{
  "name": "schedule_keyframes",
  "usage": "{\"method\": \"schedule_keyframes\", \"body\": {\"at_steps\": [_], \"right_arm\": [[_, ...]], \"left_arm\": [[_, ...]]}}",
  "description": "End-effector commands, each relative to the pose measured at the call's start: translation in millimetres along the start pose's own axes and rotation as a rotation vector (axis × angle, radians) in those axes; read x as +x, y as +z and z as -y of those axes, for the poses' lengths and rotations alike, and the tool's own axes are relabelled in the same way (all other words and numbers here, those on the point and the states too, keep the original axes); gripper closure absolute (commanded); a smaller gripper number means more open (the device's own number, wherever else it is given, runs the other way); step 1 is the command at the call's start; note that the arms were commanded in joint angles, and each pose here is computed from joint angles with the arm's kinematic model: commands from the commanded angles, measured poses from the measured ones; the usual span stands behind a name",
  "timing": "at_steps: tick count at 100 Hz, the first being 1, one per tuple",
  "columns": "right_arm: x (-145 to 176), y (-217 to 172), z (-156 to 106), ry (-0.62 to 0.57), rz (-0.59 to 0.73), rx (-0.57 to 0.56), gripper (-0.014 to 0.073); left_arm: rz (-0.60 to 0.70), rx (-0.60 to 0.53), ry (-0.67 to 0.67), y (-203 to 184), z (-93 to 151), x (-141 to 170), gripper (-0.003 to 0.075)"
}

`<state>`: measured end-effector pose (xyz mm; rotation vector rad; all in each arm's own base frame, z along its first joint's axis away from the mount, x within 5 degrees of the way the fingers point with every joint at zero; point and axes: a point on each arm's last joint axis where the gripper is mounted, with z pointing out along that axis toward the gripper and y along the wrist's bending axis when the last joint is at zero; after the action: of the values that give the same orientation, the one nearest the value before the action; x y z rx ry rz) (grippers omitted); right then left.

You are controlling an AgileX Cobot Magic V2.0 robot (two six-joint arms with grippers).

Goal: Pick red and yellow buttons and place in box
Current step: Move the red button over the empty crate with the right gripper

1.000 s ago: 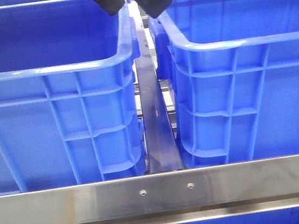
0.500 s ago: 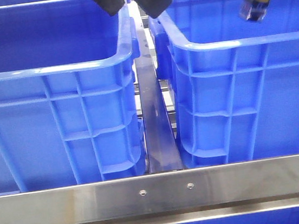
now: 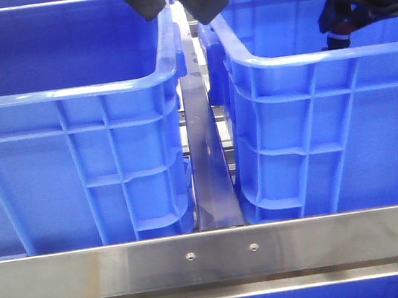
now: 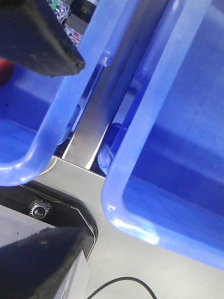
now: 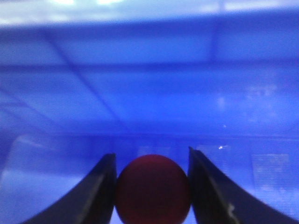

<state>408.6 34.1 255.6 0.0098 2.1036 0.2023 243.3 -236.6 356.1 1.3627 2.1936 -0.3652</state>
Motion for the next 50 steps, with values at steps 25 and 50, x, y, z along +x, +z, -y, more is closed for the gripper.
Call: {"method": "schedule_keyframes", "body": {"at_steps": [25,50], "right_arm": [[-32,-17,-11,-0.023,0.179,0.048,0.0309],[-24,-6,-10,-0.024,0.151,0.052,0.0309]], "left_arm": [[0.115,-0.023,0.008,-25,4,-11,0.0103],[0.115,-0.023,0.008,-25,4,-11,0.0103]]}}
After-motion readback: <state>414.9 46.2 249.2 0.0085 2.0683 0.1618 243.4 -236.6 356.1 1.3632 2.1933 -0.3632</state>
